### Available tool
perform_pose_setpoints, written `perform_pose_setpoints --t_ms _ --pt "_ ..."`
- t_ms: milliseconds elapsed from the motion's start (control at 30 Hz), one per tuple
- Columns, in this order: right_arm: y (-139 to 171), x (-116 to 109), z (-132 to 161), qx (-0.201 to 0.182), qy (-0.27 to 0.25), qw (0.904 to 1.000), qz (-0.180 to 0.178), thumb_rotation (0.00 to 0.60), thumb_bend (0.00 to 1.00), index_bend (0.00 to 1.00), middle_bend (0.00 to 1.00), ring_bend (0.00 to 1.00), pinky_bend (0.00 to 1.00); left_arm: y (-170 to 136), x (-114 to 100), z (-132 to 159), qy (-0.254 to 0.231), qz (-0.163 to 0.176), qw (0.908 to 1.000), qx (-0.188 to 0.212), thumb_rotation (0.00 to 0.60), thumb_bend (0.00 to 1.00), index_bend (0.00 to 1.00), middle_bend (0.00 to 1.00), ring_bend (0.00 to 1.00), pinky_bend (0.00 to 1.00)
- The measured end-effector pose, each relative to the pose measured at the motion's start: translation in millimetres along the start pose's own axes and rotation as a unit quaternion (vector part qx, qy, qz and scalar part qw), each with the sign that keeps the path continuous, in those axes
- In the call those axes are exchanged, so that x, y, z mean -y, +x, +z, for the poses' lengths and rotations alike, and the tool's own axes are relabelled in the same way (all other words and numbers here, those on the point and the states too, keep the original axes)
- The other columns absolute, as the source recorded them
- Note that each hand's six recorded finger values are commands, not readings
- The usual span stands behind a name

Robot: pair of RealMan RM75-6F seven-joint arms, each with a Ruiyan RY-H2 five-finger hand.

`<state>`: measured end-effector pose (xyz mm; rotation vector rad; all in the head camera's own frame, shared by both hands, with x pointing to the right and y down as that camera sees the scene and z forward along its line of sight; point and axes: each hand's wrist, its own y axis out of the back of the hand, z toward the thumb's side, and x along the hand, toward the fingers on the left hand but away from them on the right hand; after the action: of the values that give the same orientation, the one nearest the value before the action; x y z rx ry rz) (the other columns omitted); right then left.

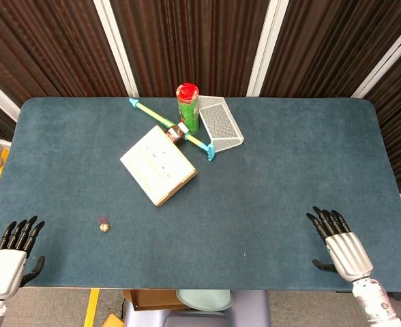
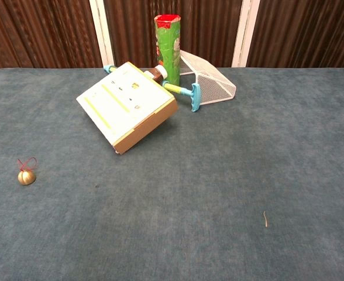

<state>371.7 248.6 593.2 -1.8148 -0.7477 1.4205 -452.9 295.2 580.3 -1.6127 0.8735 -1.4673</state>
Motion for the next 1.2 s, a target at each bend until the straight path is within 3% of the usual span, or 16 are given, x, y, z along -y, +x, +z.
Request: perform_pose_setpoints --t_ms 133,200,233,267,367,467,533,600,767,900,1200 --pt "2.1 -1.2 2.0 -0.007 -0.008 0.9999 0.000 0.600 0.18 0.00 0.00 0.00 0.00 -0.7 3.0 3.1 -0.006 -0.008 0.9999 0.001 0.600 0.41 0.00 0.00 0.00 0.04" --pt "3.7 -2.2 3.5 -0.010 -0.011 0.9999 -0.002 0.600 0.18 0.00 0.00 0.00 0.00 -0.2 3.9 8.6 -0.020 -0.013 0.9997 0.004 0.600 0.41 0.02 0.01 0.05 0.16" --pt "4.2 -2.5 4.3 -0.012 -0.011 0.9999 -0.002 0.600 0.18 0.00 0.00 0.00 0.00 2.2 3.4 15.1 -0.032 -0.013 0.9993 0.011 0.600 0.41 0.04 0.06 0.11 0.29" --pt "4.7 -2.9 5.0 -0.015 -0.011 0.9998 -0.003 0.600 0.18 0.00 0.00 0.00 0.00 5.6 2.5 21.5 -0.041 -0.010 0.9989 0.019 0.600 0.41 0.07 0.13 0.18 0.41" --pt "4.9 -2.4 4.1 -0.017 -0.014 0.9998 0.002 0.600 0.18 0.00 0.00 0.00 0.00 20.3 4.9 39.0 -0.059 -0.005 0.9974 0.041 0.600 0.41 0.15 0.53 0.54 0.76" --pt "5.7 -3.5 3.9 -0.020 -0.016 0.9997 0.007 0.600 0.18 0.00 0.00 0.00 0.00 34.7 14.8 44.1 -0.068 -0.026 0.9965 0.040 0.600 0.41 0.22 0.81 0.81 0.96" --pt "5.8 -3.9 4.6 -0.022 -0.016 0.9996 0.006 0.600 0.18 0.00 0.00 0.00 0.00 48.0 23.5 50.8 -0.083 -0.046 0.9948 0.036 0.600 0.41 0.29 0.94 0.93 1.00" --pt "5.3 -3.4 4.3 -0.021 -0.017 0.9996 0.007 0.600 0.18 0.00 0.00 0.00 0.00 60.2 32.1 58.0 -0.097 -0.058 0.9931 0.031 0.600 0.41 0.35 1.00 0.99 1.00" --pt "4.4 0.4 4.3 -0.023 -0.013 0.9994 0.021 0.600 0.18 0.00 0.00 0.00 0.00 85.6 52.2 76.8 -0.106 -0.059 0.9921 0.032 0.600 0.43 0.44 1.00 1.00 1.00" --pt "3.2 0.5 3.4 -0.022 -0.016 0.9992 0.029 0.600 0.18 0.00 0.00 0.00 0.00 103.2 69.2 80.8 -0.079 -0.062 0.9946 0.028 0.600 0.43 0.44 1.00 1.00 1.00" --pt "-2.1 -0.3 -0.2 -0.015 -0.017 0.9993 0.030 0.600 0.18 0.00 0.00 0.00 0.00 119.4 85.0 82.9 -0.043 -0.054 0.9974 0.022 0.600 0.43 0.44 1.00 1.00 1.00"
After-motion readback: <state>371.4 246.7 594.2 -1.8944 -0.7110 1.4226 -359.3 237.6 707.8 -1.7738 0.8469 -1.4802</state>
